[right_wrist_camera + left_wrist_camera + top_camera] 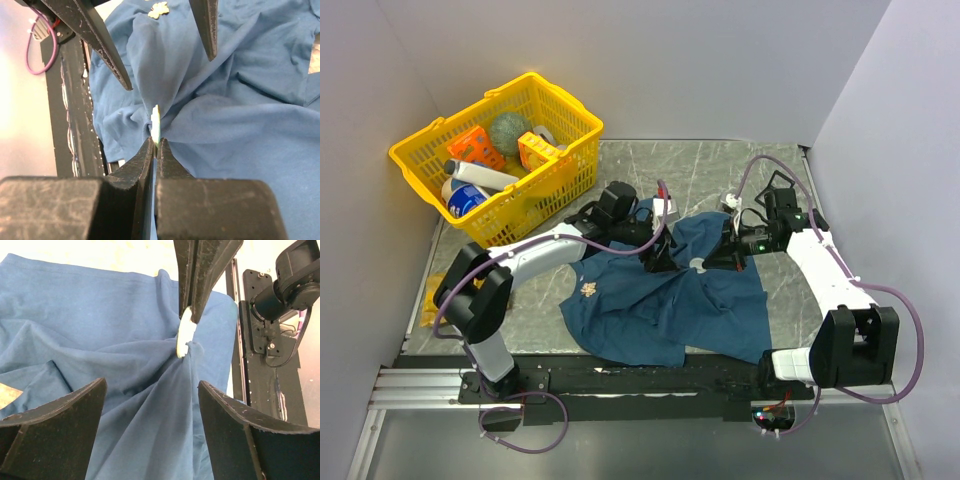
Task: Remove the brooch from the garment
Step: Remove the brooch from the clothes.
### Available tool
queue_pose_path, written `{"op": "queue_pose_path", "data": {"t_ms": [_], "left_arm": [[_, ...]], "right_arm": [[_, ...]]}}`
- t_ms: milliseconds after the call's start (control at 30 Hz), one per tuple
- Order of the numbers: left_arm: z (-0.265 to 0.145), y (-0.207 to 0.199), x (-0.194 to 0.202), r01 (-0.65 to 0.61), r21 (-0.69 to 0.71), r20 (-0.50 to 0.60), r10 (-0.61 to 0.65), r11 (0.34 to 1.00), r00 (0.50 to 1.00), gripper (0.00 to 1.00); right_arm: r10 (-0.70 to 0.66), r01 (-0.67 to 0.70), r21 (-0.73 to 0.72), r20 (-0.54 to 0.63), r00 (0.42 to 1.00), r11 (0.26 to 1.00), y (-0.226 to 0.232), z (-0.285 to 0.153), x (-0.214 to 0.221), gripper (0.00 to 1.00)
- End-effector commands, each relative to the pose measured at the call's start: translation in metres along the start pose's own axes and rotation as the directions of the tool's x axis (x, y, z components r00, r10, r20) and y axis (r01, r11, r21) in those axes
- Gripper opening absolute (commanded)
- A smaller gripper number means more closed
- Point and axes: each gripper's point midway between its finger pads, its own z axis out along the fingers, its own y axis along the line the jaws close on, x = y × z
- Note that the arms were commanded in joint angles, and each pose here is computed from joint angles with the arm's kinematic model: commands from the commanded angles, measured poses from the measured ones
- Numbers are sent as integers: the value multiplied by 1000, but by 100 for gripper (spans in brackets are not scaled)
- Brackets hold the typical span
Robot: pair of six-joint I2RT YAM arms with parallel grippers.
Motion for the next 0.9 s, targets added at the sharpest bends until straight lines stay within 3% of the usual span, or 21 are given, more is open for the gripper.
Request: {"op": "queue_pose_path", "data": {"t_ms": [0,433,867], "left_arm": [[9,-3,-25,-33,15,45,32,999,998,80],[44,5,-30,56,31,21,-57,998,998,81],[50,3,-20,67,10,-1,-67,998,998,63]], "right_arm": [[-4,7,-48,54,999,999,9,-2,-13,0],[-4,6,-40,47,999,999,6,0,-8,0],[-20,22,-31,53,998,999,8,-2,-10,0]]}}
